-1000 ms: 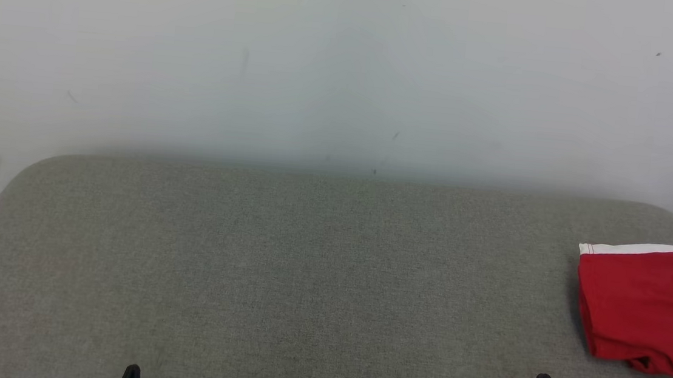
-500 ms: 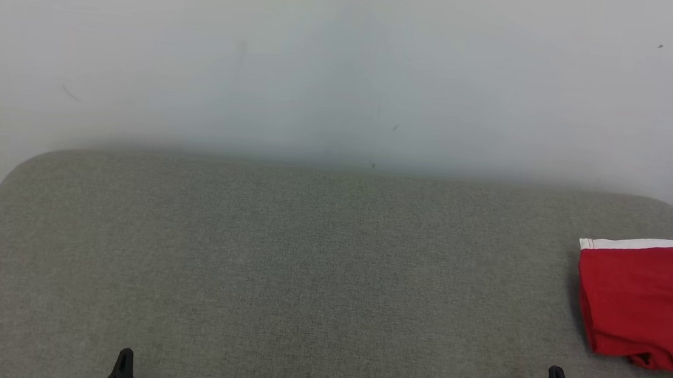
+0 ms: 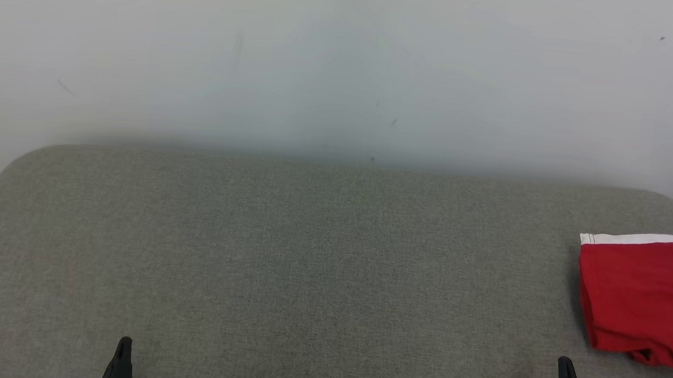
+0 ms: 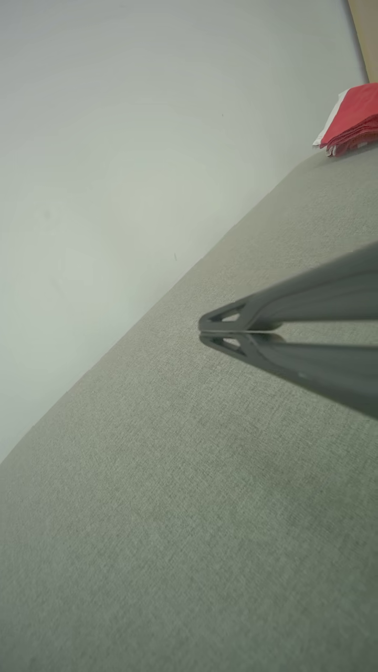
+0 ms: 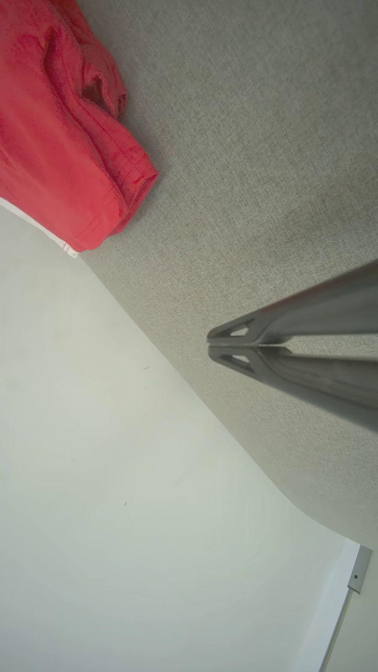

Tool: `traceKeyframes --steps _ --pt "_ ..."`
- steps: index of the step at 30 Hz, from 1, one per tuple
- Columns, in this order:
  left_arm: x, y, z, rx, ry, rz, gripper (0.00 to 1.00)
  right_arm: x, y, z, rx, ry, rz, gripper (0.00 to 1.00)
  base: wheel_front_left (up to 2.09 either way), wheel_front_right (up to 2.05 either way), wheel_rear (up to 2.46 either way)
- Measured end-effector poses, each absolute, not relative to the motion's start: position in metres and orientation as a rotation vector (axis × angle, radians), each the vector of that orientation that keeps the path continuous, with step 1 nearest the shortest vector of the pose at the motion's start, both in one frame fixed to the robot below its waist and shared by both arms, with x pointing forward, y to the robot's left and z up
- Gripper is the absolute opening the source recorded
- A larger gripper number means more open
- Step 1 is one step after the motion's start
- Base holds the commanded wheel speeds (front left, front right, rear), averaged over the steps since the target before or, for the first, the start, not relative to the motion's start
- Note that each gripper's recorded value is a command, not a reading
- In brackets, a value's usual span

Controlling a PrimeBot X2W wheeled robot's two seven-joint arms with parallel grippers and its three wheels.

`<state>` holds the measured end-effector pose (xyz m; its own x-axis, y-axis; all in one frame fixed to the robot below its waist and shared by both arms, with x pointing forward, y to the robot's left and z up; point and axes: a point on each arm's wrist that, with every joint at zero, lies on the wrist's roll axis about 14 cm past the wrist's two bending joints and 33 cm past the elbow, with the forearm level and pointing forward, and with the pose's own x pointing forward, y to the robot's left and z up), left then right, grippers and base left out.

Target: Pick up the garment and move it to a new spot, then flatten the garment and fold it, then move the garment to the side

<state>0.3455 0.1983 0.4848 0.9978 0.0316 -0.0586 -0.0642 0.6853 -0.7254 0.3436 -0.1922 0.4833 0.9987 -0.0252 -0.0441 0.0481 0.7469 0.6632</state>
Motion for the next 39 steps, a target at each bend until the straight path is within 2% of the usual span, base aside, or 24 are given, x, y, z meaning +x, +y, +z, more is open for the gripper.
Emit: traceKeyframes --steps 39 --pt "0.374 0.194 0.496 -1.211 0.063 0.015 0.00 0.357 -0.203 0.497 1.172 -0.020 -0.069 0.00 0.00 0.00 0.00"
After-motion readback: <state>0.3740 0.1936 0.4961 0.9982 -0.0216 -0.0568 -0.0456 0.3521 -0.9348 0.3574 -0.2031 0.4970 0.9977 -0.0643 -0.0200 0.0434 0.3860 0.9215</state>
